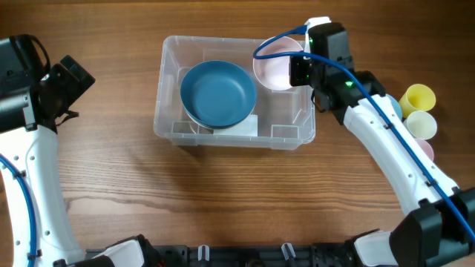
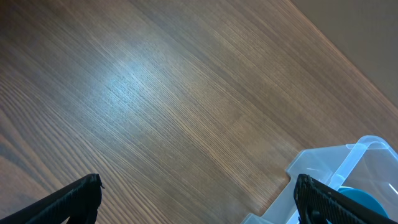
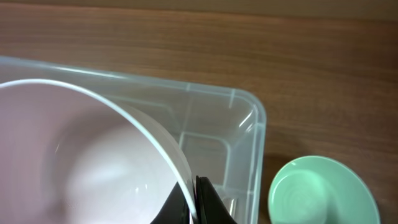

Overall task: Pack container
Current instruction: 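Lift the pink bowl and place it in the container beside the teal bowl, then open the right gripper and move it to the light blue bowl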

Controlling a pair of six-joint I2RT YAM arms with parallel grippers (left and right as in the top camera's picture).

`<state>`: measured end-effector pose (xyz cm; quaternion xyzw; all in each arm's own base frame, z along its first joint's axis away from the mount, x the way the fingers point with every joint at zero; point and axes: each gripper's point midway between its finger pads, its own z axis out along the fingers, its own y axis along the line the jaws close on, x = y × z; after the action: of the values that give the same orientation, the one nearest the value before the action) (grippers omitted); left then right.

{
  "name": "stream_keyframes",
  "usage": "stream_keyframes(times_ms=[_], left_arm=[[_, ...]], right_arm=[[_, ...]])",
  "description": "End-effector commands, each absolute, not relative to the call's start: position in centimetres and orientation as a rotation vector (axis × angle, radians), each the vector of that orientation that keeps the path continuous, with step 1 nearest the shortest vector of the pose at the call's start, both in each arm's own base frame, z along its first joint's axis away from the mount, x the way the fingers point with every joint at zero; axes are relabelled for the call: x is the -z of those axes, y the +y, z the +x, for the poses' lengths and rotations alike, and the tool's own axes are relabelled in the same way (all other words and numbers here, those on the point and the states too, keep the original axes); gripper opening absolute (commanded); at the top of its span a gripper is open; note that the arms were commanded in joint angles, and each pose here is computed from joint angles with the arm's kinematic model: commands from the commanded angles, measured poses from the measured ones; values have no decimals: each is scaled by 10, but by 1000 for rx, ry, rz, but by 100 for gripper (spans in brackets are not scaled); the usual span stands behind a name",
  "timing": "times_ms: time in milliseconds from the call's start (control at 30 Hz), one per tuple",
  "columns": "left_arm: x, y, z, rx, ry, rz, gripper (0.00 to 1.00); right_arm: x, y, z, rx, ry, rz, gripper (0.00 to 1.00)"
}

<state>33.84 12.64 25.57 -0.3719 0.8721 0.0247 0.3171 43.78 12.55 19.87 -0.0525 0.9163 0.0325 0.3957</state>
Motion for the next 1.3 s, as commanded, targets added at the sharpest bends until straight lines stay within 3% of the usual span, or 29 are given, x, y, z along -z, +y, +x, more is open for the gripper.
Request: stream_keyframes(times_ms=[0, 900, 933, 1000, 1067, 1167, 1267], left_arm=[[-263, 128, 338, -59, 2269, -988, 100], [-263, 128, 338, -59, 2269, -988, 100], [-263, 128, 338, -59, 2269, -988, 100], [-263, 128, 338, -59, 2270, -987, 100], [-263, 128, 338, -59, 2270, -987, 100], [-263, 128, 338, -59, 2269, -988, 100], [-263, 128, 338, -59, 2269, -988, 100]], right_arm=[[-197, 120, 453, 17, 2297, -131, 4], [-114, 136, 474, 80, 2406, -202, 6], [-114, 136, 474, 80, 2405, -202, 9], [-116, 135, 475, 84, 2396, -200, 30], [-125, 131, 475, 105, 2378, -185, 43], [-146, 130, 474, 92, 2339, -173, 52], [-173, 128, 468, 75, 2297, -157, 54]])
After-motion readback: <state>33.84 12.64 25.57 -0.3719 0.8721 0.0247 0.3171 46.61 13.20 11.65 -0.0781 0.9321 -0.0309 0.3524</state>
